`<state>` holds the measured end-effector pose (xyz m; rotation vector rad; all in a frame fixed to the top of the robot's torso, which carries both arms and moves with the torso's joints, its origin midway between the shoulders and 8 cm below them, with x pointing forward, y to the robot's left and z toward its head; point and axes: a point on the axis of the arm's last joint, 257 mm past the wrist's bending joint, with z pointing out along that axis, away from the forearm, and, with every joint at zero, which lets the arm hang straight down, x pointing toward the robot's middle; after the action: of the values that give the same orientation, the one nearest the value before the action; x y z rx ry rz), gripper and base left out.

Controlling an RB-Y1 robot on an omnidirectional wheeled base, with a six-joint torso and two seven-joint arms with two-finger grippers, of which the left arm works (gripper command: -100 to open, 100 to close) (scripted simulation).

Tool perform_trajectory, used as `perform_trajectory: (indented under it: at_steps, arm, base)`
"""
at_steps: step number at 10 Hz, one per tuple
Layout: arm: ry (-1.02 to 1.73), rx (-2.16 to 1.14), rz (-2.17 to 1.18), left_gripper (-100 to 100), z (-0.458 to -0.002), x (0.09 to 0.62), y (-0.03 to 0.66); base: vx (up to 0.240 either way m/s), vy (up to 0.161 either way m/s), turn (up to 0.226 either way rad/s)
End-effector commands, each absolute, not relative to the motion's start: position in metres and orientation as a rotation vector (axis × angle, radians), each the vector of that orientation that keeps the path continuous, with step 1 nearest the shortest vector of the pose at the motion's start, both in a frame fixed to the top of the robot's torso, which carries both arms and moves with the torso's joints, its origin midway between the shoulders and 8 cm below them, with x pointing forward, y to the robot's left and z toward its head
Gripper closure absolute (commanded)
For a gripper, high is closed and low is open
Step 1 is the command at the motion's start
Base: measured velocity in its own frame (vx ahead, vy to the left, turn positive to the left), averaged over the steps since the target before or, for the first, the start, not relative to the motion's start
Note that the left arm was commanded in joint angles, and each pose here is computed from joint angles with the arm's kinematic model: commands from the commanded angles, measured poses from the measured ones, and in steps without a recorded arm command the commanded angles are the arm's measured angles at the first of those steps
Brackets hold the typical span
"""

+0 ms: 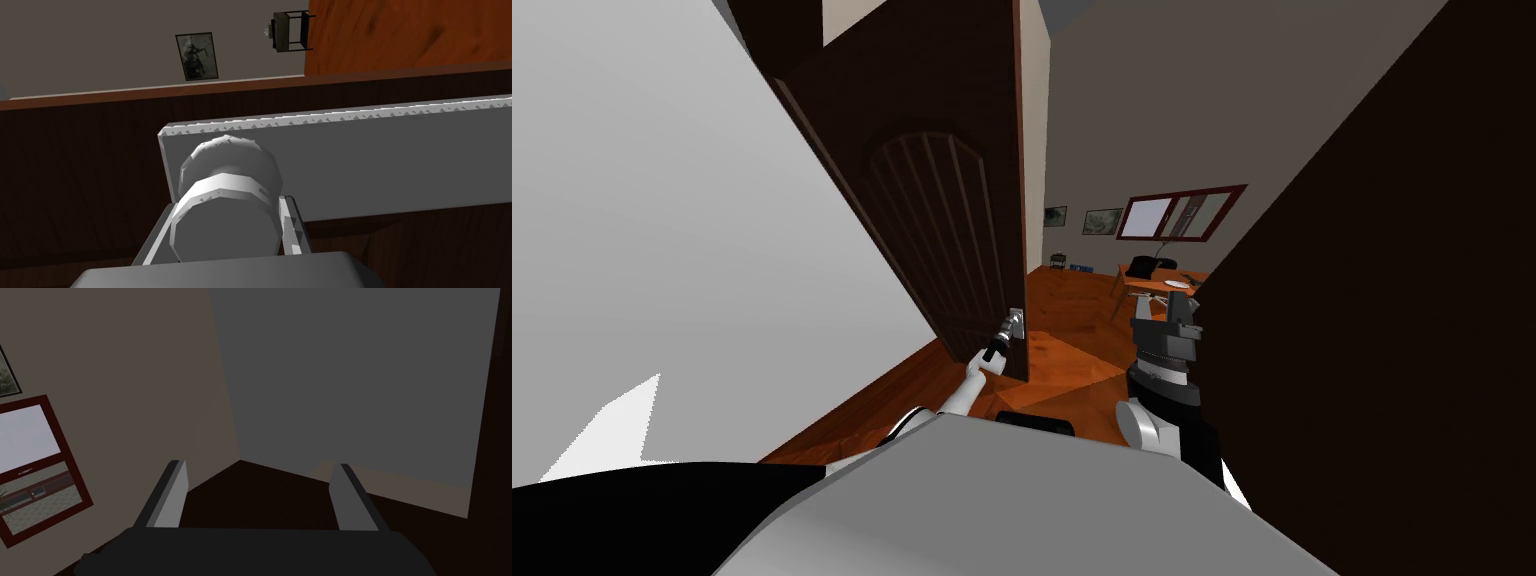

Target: Push the door open

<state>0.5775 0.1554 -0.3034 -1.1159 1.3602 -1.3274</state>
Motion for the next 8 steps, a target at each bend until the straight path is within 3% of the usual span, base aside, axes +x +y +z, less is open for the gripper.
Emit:
perform_trajectory:
  at_steps: [1,4,8]
  arm:
    - [1.331,-1.117,-1.307,100,-0.297,0.582,0.175]
    - [1.310,-1.132,-1.288,100,-0.297,0.584,0.188]
    - [1.277,-1.156,-1.260,100,-0.296,0.587,0.209]
  base:
    - [0.114,-0.112,0.049]
    - [0.079,-0.082,0.044]
    - [0.116,-0.131,0.074]
